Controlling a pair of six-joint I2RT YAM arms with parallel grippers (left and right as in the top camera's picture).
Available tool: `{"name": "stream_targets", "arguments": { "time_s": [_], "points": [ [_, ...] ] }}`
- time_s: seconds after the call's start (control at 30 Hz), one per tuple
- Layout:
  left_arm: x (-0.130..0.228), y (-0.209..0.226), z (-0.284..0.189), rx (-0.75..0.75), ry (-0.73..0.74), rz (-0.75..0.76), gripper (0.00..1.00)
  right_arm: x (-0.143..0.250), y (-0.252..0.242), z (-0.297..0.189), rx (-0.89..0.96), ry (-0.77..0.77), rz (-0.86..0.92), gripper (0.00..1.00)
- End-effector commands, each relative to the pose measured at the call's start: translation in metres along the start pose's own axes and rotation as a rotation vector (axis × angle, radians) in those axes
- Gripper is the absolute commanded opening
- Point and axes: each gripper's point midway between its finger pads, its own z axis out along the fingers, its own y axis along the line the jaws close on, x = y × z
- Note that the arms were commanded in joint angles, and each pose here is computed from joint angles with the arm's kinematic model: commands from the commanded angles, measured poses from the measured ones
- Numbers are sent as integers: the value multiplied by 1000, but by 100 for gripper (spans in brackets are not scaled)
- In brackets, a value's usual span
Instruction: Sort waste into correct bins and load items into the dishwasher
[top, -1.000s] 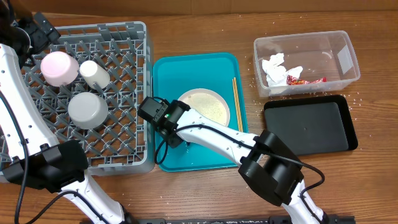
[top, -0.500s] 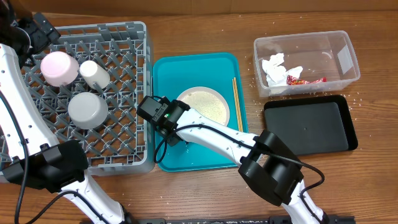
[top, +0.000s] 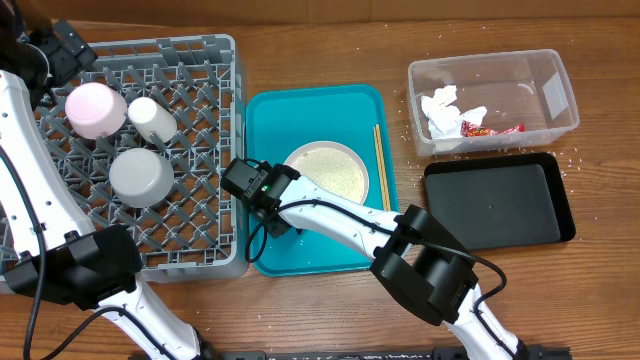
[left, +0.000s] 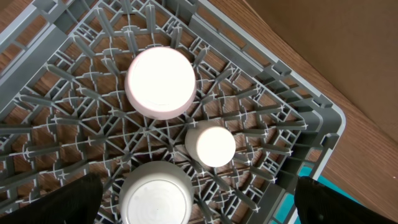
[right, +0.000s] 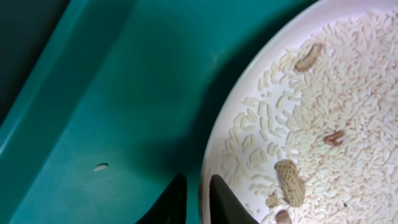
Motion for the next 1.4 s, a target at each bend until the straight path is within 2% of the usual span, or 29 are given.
{"name": "stream_targets", "arguments": {
  "time_s": [0.0,0.13,0.27,0.47,0.97,1.37],
  "points": [
    [3,-7,1,16,8,1,100,6,0,18,13,35,-1,16],
    [3,-7,1,16,8,1,100,7,-1,20,18,40,-5,15],
    [3,-7,1,15,8,1,100,7,-1,20,19,41,-5,4],
    [3,-7,1,16,8,1,100,7,-3,20,30,37,-4,4],
    [3,-7,1,16,8,1,100,-11,-46,-4,284,-29,11,4],
    [3,-7,1,16,8,1,100,-19,-66,-21,393,-60,9,4]
  ]
}}
